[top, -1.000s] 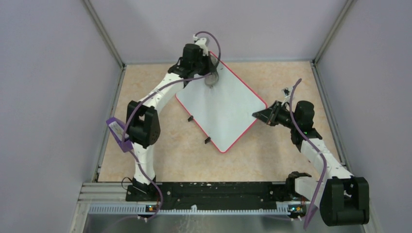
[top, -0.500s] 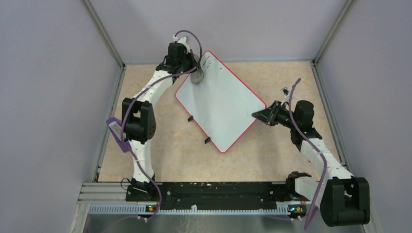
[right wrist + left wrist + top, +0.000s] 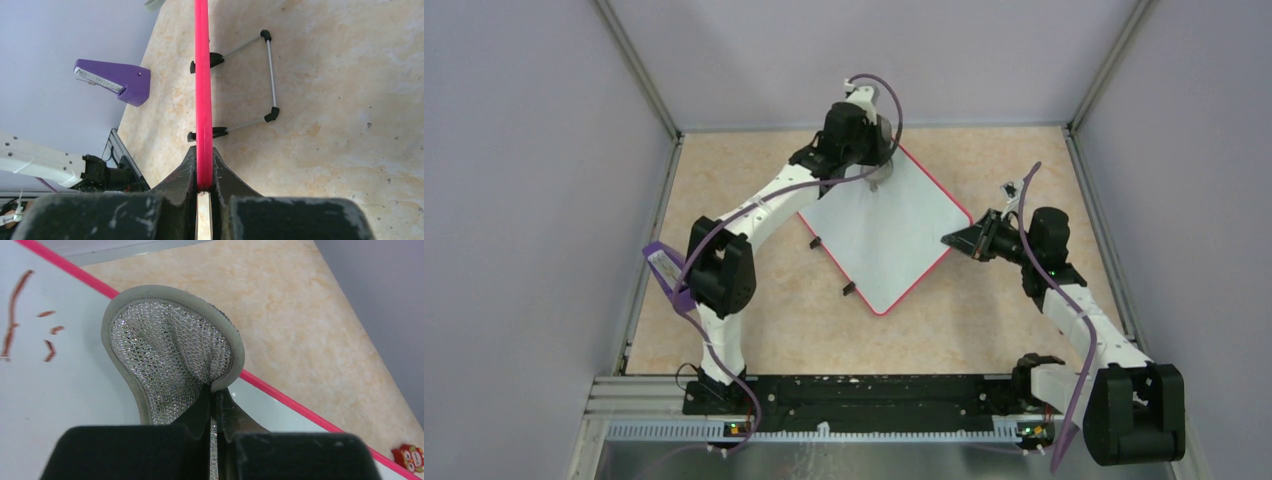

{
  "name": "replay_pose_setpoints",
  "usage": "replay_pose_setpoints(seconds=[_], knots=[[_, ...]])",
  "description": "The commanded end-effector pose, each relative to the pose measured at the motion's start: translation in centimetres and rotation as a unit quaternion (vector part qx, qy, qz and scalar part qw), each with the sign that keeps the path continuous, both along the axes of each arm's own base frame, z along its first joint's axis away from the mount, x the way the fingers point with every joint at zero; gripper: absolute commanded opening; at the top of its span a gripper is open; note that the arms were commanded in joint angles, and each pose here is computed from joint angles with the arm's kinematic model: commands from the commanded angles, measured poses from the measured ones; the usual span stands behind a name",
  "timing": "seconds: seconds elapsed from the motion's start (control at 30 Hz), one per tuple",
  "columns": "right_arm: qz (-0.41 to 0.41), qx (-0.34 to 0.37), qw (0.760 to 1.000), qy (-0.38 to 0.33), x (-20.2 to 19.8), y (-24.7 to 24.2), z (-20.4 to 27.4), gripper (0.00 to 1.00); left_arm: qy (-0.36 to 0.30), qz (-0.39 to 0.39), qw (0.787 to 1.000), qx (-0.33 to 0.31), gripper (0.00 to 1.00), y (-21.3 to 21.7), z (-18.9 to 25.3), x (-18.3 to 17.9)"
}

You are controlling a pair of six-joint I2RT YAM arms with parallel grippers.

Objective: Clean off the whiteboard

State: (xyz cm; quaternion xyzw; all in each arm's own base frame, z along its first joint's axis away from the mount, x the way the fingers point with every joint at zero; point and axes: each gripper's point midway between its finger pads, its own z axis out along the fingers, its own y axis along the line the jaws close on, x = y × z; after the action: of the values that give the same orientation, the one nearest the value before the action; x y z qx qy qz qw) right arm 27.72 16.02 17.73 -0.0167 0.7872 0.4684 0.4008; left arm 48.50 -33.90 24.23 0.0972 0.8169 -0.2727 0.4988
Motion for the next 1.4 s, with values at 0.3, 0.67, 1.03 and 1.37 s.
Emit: replay_pose_setpoints(seconds=[0.3, 0.67, 1.03, 1.37], knots=[[0.034, -0.051, 0.998, 0.016, -1.5, 0.7, -3.4, 0.00, -0.004, 0.004, 1.000, -0.008, 0.00, 1.1, 0.6, 3.3], [0.037, -0.054, 0.998, 0.017, -1.5, 0.9, -3.6, 0.00, 0.010, 0.053, 0.997, -0.047, 0.00, 8.1, -0.8, 9.3], [0.038, -0.053, 0.998, 0.021, -1.5, 0.9, -3.8, 0.00, 0.024, 0.069, 0.996, -0.042, 0.00, 11.3, -1.4, 9.9], [0.038, -0.053, 0.998, 0.019, -1.4, 0.9, -3.7, 0.00, 0.023, -0.017, 0.999, -0.025, 0.00, 4.7, -1.0, 2.4]])
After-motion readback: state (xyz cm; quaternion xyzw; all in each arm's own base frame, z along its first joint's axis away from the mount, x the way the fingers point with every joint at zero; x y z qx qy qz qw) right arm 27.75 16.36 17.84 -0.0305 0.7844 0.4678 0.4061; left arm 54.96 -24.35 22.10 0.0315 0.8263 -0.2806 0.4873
